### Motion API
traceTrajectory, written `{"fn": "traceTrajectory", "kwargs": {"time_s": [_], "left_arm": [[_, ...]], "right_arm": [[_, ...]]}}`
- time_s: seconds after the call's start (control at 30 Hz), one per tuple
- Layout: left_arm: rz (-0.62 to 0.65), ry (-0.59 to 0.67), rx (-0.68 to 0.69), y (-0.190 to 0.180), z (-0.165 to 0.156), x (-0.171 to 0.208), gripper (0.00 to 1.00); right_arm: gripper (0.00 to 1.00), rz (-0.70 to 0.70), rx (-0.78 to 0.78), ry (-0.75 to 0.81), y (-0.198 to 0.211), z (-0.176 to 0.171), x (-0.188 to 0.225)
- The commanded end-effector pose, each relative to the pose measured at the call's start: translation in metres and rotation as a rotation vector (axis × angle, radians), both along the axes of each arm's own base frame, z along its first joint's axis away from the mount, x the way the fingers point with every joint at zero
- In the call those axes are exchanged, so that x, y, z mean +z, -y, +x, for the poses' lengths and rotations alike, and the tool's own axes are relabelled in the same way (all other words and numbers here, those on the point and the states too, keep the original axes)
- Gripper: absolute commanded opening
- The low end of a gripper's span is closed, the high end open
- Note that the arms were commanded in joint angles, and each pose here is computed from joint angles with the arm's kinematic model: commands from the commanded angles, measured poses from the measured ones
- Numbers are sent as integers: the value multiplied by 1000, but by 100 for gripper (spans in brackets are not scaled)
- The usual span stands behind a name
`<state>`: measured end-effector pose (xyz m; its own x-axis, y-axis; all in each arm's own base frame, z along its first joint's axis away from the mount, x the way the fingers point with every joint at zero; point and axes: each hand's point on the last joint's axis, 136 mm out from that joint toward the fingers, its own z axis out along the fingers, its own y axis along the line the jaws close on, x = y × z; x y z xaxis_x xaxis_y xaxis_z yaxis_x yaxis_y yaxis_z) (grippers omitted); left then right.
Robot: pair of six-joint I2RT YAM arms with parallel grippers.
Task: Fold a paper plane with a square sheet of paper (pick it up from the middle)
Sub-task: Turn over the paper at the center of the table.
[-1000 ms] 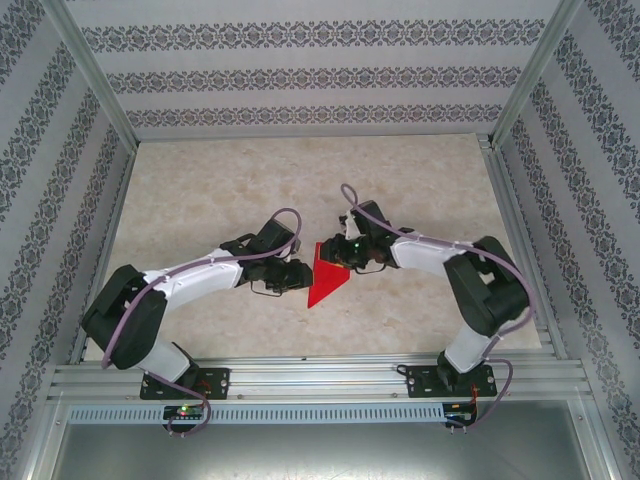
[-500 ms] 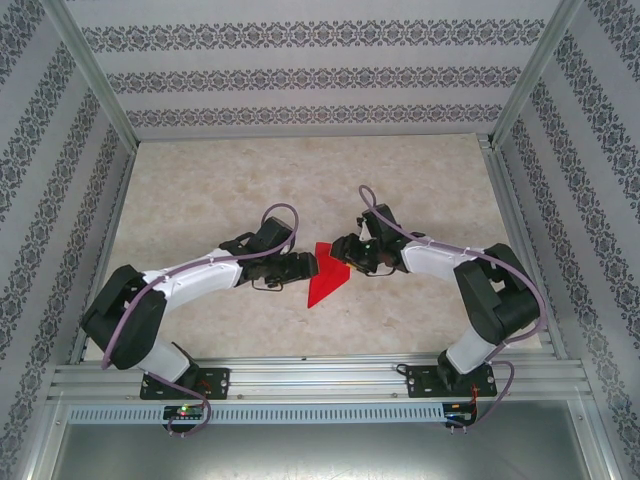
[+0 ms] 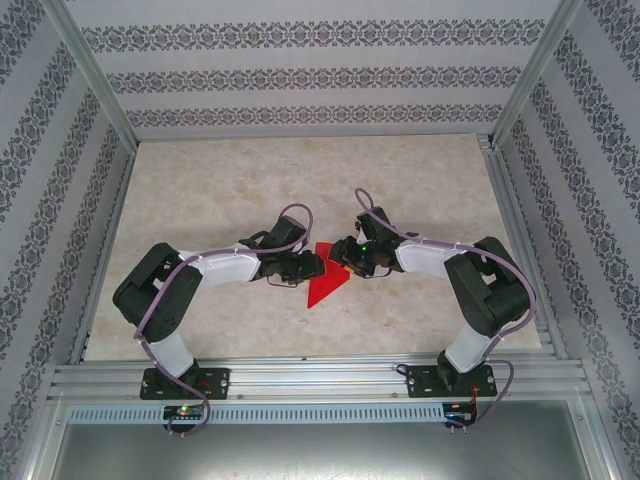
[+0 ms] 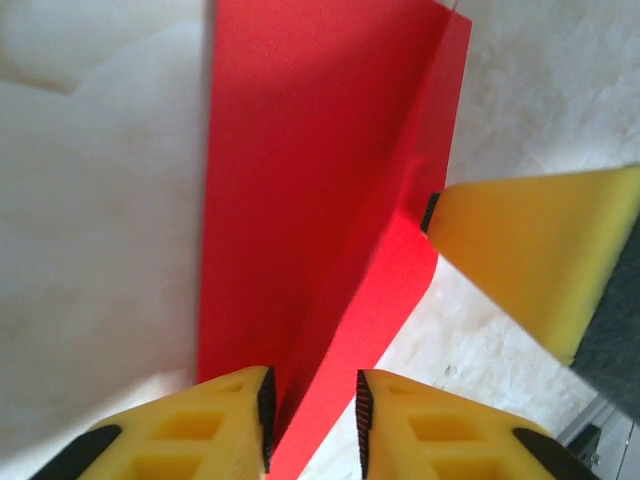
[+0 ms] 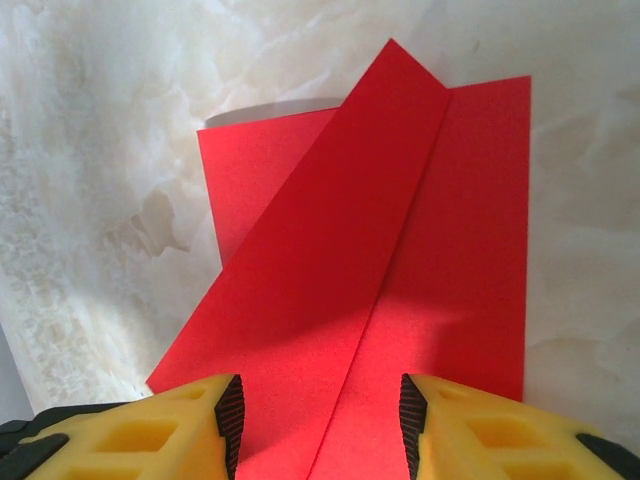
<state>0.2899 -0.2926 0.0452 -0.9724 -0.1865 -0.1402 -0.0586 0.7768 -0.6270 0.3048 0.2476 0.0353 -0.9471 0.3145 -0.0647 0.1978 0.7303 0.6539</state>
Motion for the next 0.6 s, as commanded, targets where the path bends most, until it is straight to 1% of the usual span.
{"fn": "traceTrajectory", "kwargs": {"time_s": [0.0, 0.07, 0.17, 0.23, 0.43, 0.57], "left_arm": [[56, 12, 33, -10, 9, -5, 27], [86, 4, 35, -14, 8, -10, 24], [87, -2, 28, -14, 6, -13, 18], [66, 1, 24, -12, 7, -11, 15], [-58, 73, -3, 0, 17, 12, 9], [-49, 103, -14, -8, 20, 22, 4]], "right_arm": [[46, -2, -17, 12, -4, 8, 2], [45, 2, -12, 7, -6, 8, 1], [44, 12, -5, 5, -9, 8, 1], [44, 20, -4, 9, -10, 9, 3], [45, 59, -3, 50, -9, 10, 18], [46, 81, -15, 97, 1, 13, 36]]}}
